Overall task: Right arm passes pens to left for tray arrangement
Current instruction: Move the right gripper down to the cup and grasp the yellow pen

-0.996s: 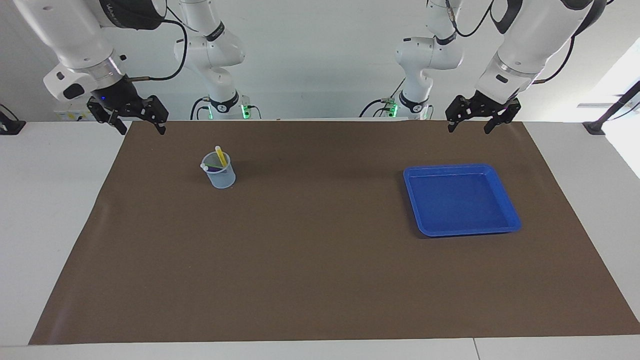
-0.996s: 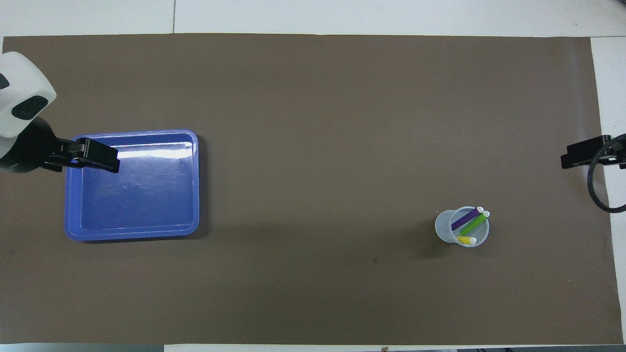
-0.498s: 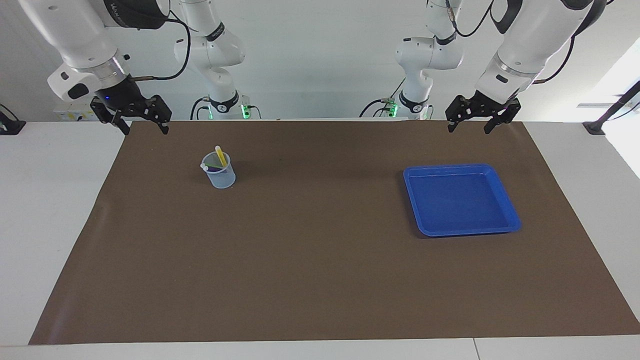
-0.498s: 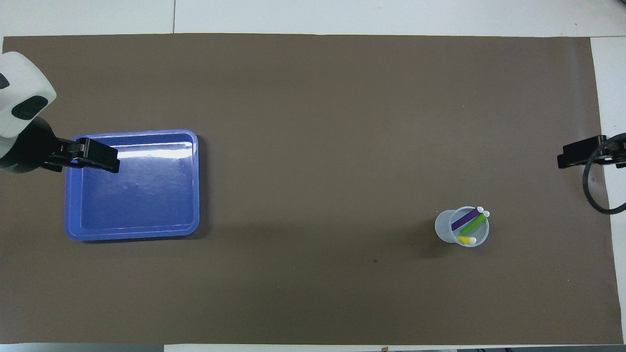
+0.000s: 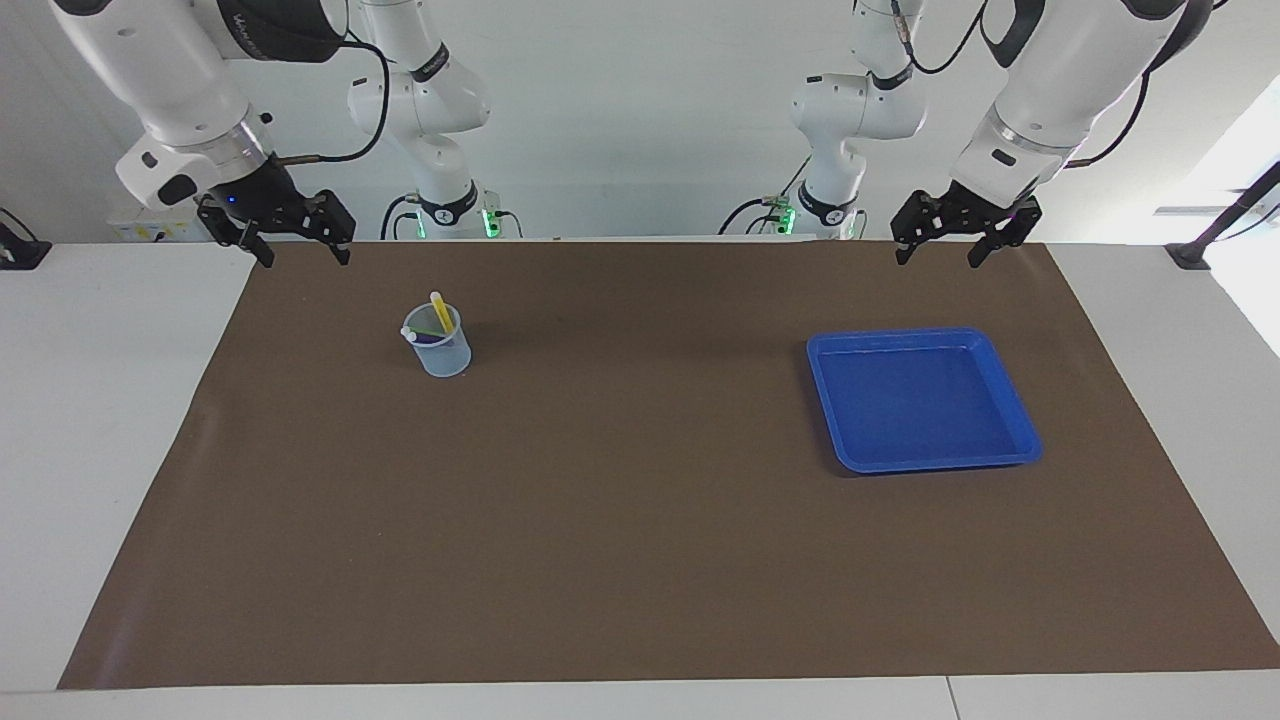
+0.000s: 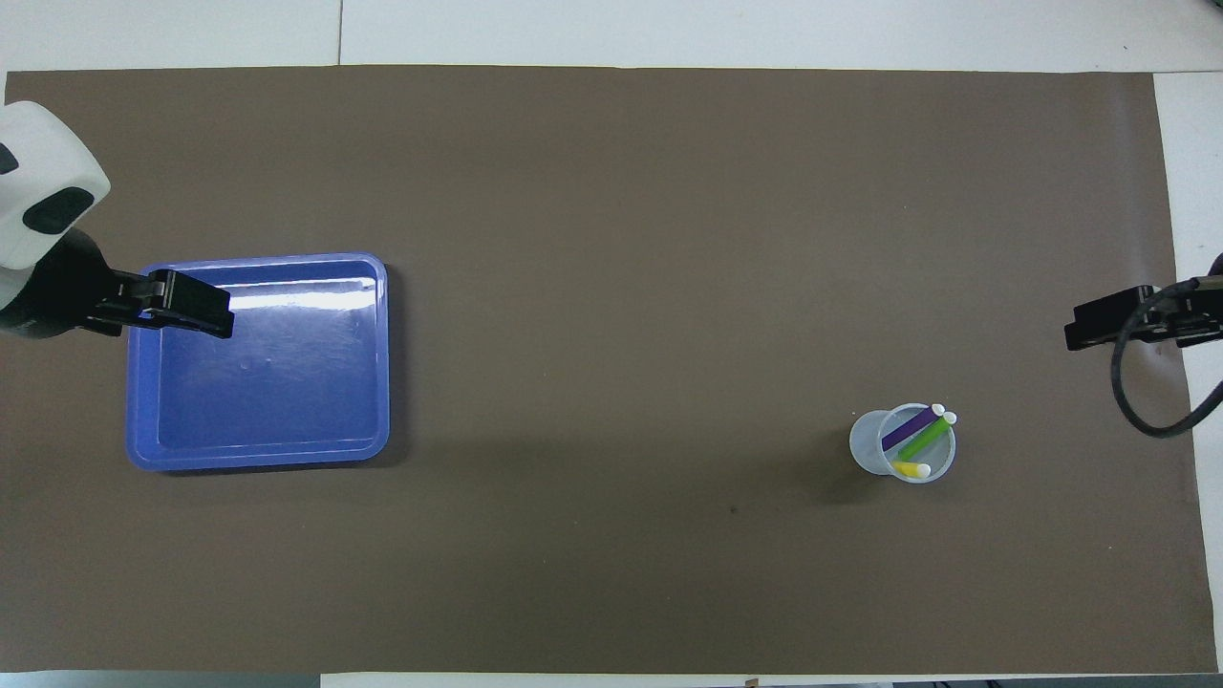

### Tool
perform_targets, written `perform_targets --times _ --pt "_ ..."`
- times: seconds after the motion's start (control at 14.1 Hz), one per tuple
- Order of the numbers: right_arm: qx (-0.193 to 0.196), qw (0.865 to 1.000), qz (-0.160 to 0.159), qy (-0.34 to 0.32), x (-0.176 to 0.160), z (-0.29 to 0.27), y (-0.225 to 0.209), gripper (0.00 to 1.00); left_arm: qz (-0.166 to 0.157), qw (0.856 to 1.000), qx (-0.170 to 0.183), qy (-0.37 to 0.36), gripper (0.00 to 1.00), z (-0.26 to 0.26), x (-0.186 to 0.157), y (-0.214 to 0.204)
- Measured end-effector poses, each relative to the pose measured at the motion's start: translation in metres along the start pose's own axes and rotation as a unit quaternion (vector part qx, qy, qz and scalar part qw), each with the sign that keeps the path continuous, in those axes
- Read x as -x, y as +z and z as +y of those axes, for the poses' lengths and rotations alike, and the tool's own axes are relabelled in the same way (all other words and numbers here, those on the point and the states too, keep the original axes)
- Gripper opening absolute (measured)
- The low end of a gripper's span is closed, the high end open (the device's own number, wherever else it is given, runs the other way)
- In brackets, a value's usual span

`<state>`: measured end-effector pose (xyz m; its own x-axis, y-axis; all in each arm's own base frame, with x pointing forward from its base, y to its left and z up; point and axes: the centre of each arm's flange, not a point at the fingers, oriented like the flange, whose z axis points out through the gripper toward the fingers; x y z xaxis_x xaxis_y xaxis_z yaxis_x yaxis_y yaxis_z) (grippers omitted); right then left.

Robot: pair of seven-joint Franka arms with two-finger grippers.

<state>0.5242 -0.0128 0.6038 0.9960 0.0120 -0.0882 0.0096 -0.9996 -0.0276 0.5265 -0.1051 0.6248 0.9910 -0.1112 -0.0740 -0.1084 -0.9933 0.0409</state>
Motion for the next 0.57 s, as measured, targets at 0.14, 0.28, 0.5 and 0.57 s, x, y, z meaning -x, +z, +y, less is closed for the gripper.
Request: perform_targets --times 0.14,0.28,0.5,0.57 --pt "0.000 1.000 -0.001 0.019 0.003 -0.025 0.018 1.00 0.000 1.000 0.000 0.000 1.00 0.000 0.000 0.000" --pt "-0.014 0.999 -0.010 0.033 0.010 -0.041 0.049 1.00 0.000 1.000 0.000 0.000 1.00 0.000 0.000 0.000" --pt "-0.032 0.999 -0.016 0.040 0.022 -0.043 0.095 1.00 0.000 1.000 0.000 0.000 1.00 0.000 0.000 0.000" --pt "-0.033 0.998 -0.018 0.041 0.026 -0.042 0.108 1.00 0.000 1.000 0.000 0.000 1.00 0.000 0.000 0.000"
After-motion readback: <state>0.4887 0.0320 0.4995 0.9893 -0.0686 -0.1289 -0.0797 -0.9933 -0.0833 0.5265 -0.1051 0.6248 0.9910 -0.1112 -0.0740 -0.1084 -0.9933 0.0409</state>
